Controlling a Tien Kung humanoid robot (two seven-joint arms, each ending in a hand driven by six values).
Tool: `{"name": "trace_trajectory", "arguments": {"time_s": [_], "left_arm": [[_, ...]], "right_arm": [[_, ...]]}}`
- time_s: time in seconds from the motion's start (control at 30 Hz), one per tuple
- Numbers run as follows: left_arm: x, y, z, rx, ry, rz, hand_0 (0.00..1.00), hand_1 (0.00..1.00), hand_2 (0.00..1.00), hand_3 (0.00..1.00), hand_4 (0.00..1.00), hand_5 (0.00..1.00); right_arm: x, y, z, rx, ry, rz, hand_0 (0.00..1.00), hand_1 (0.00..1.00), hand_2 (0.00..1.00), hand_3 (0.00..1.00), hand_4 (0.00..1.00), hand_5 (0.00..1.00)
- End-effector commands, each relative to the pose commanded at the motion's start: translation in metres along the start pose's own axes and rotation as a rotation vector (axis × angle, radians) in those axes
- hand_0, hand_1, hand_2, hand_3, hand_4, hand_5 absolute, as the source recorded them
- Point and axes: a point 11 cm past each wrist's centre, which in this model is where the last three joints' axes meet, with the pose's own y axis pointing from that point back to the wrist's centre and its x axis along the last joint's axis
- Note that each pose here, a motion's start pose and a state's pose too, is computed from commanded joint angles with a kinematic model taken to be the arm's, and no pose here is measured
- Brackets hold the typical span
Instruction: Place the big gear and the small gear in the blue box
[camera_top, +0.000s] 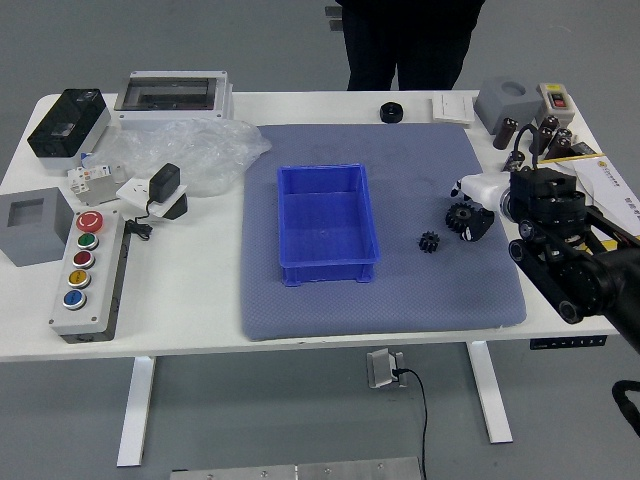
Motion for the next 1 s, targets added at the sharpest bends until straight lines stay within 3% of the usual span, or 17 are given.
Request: {"name": "trace_trajectory", "arguments": {"time_s": [1.0], "left_arm": [[-0.0011,0.0000,0.0006,0.000,-0.008,-0.002,0.781,0.752,0.744,0.695,0.580,0.232]], "right_arm": [[-0.0020,-0.0082,-0.0035,-0.017,0.001,-0.016,0.826,0.743,0.753,0.773,0.728,0.203]]}}
